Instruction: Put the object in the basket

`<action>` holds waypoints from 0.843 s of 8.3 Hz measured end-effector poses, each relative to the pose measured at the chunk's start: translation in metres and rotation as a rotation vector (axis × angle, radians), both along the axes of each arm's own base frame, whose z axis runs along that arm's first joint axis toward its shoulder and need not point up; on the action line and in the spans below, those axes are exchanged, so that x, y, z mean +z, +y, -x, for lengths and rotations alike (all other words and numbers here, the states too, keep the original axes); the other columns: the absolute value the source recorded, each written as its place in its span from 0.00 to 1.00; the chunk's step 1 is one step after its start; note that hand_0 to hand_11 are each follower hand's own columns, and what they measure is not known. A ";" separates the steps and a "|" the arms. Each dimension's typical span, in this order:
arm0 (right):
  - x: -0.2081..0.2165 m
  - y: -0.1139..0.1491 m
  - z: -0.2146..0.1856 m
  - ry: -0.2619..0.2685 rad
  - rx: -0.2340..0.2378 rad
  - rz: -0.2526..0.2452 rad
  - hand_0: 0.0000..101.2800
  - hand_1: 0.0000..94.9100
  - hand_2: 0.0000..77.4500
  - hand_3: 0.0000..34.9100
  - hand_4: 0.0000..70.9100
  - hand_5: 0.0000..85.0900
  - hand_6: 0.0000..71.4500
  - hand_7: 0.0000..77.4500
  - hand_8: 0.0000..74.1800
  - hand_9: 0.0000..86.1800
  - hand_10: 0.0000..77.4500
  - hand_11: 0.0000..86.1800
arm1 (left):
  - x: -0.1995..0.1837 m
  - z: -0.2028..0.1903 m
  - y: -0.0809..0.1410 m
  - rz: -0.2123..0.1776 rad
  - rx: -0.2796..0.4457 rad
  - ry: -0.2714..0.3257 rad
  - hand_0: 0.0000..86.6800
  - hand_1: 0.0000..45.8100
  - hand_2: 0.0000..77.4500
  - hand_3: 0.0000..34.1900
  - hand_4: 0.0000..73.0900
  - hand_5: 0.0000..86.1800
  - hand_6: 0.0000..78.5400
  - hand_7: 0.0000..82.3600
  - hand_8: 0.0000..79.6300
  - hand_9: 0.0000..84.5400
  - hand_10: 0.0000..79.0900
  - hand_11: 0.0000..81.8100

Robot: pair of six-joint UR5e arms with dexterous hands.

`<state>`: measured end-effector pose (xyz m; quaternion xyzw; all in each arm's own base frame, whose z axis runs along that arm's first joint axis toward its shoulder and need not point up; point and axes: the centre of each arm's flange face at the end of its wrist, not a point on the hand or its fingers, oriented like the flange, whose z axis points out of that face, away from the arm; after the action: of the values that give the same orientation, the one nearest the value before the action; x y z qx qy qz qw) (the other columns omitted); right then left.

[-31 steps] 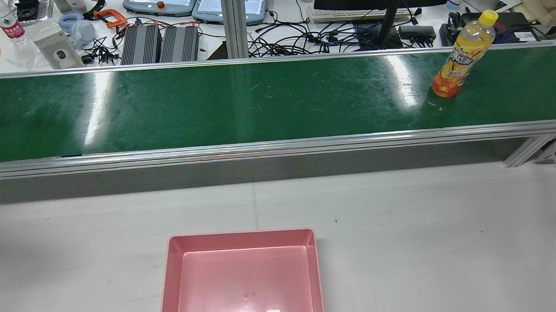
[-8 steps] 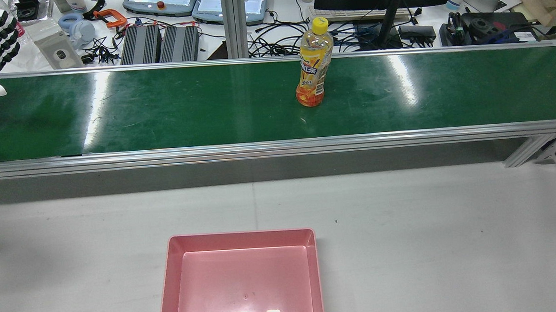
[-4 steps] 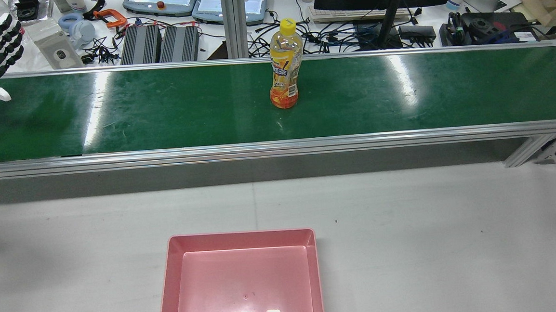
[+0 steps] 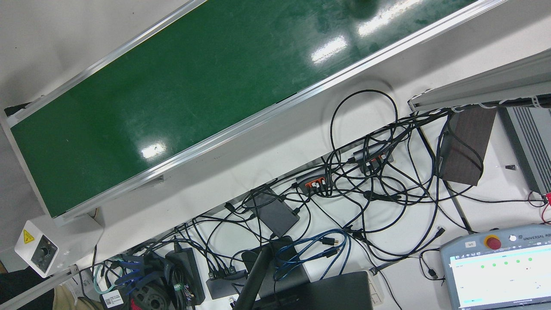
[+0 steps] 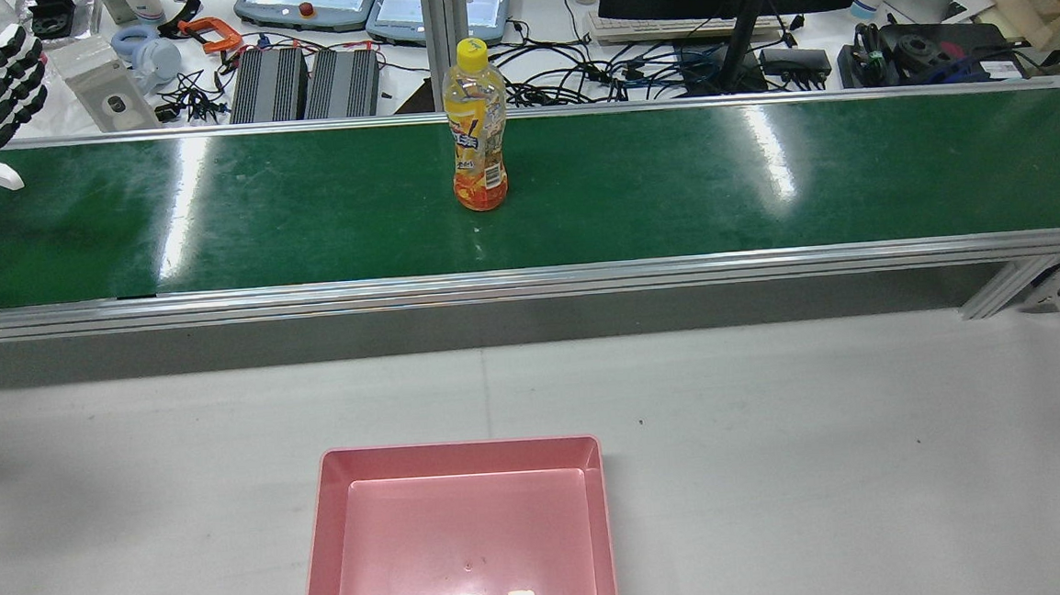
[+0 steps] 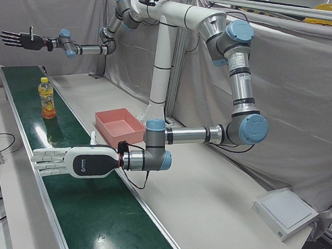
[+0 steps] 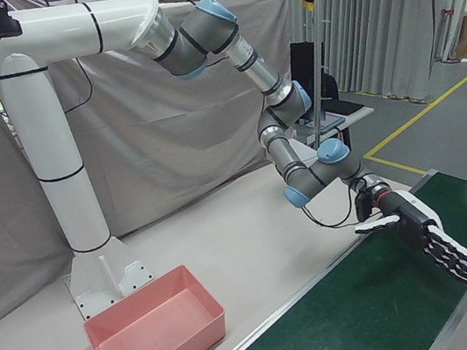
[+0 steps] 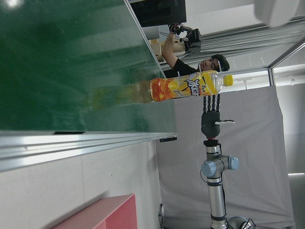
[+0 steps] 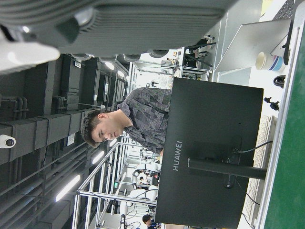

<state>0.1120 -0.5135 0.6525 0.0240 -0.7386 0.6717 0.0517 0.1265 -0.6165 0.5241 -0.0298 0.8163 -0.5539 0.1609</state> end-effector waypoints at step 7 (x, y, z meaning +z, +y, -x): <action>0.000 0.000 0.000 0.000 0.000 0.000 0.00 0.00 0.01 0.00 0.00 0.00 0.00 0.01 0.00 0.00 0.00 0.00 | -0.005 -0.002 -0.002 -0.001 0.001 0.002 0.91 0.33 0.01 0.01 0.01 0.01 0.01 0.01 0.00 0.01 0.00 0.01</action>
<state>0.1120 -0.5135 0.6525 0.0241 -0.7386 0.6717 0.0518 0.1282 -0.6188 0.5192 -0.0308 0.8167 -0.5535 0.1606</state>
